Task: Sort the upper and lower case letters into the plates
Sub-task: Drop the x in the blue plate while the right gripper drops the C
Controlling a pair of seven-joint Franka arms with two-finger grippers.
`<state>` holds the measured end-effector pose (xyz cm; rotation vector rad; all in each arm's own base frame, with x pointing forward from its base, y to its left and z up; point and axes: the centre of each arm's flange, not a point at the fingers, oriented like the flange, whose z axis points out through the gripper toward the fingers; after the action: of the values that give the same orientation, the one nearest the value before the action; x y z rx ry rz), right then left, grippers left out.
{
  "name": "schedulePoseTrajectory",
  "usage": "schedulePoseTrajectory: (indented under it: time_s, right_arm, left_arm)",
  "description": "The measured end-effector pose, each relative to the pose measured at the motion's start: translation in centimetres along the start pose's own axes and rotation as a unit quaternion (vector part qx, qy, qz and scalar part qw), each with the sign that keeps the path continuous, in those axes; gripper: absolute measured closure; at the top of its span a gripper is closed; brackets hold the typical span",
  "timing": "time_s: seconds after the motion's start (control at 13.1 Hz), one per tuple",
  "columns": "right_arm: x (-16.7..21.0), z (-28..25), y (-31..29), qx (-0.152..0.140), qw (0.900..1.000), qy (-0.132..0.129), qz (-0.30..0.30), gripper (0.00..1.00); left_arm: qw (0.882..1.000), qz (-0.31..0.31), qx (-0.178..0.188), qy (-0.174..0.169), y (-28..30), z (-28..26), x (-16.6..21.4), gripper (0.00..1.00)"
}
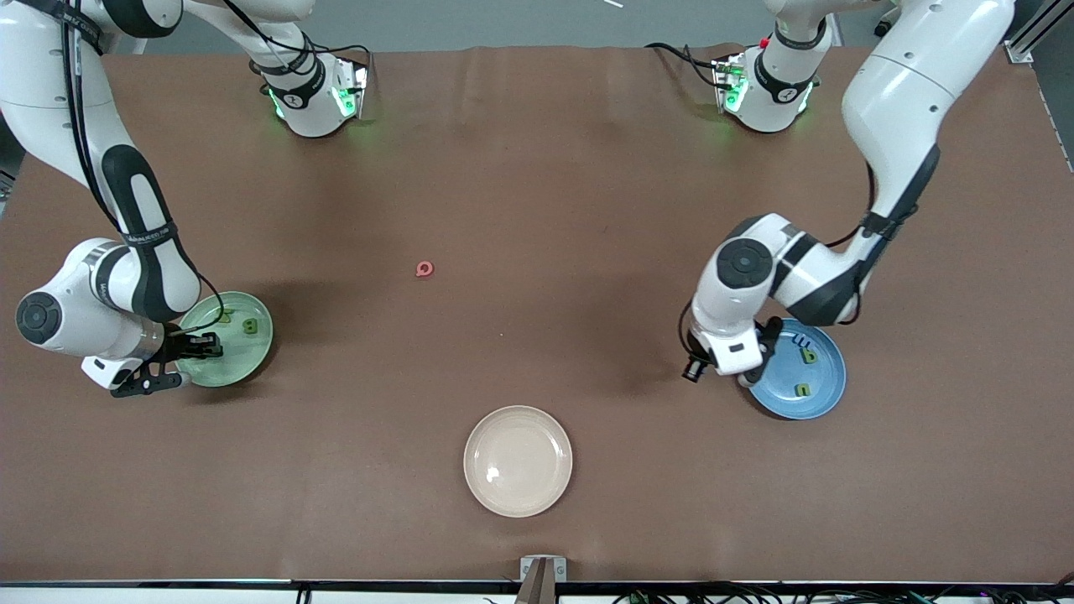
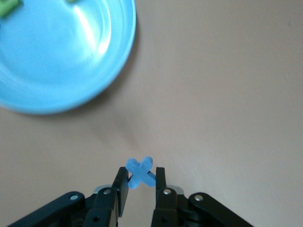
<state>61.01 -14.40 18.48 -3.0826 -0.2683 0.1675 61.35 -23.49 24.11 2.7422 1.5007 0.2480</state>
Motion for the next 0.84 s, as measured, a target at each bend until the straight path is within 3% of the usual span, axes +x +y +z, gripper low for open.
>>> schedulePoseTrajectory:
  time_s: [0.23, 0.46, 0.53, 0.84]
  right_arm:
    - [0.7, -1.0, -0.6, 0.003, 1.0, 0.001, -0.006, 0.37]
    - [0.9, -6.6, -3.4, 0.024, 0.999, -0.025, 0.011, 0.05]
    - [0.9, -9.2, -5.4, 0.028, 0.999, -0.03, 0.026, 0.0]
    - [-0.5, -13.1, -17.6, 0.023, 0.995, -0.045, 0.084, 0.0]
  left_arm:
    - [0.999, 0.032, 0.004, 0.003, -0.8, 0.3, 3.9, 0.73]
    - [0.998, 0.067, 0.011, 0.006, -1.9, 0.6, 7.6, 0.73]
    - [0.997, 0.076, 0.016, 0.008, -2.2, 0.6, 8.7, 0.73]
    - [0.994, 0.105, 0.032, 0.012, -3.1, 0.5, 12.3, 0.73]
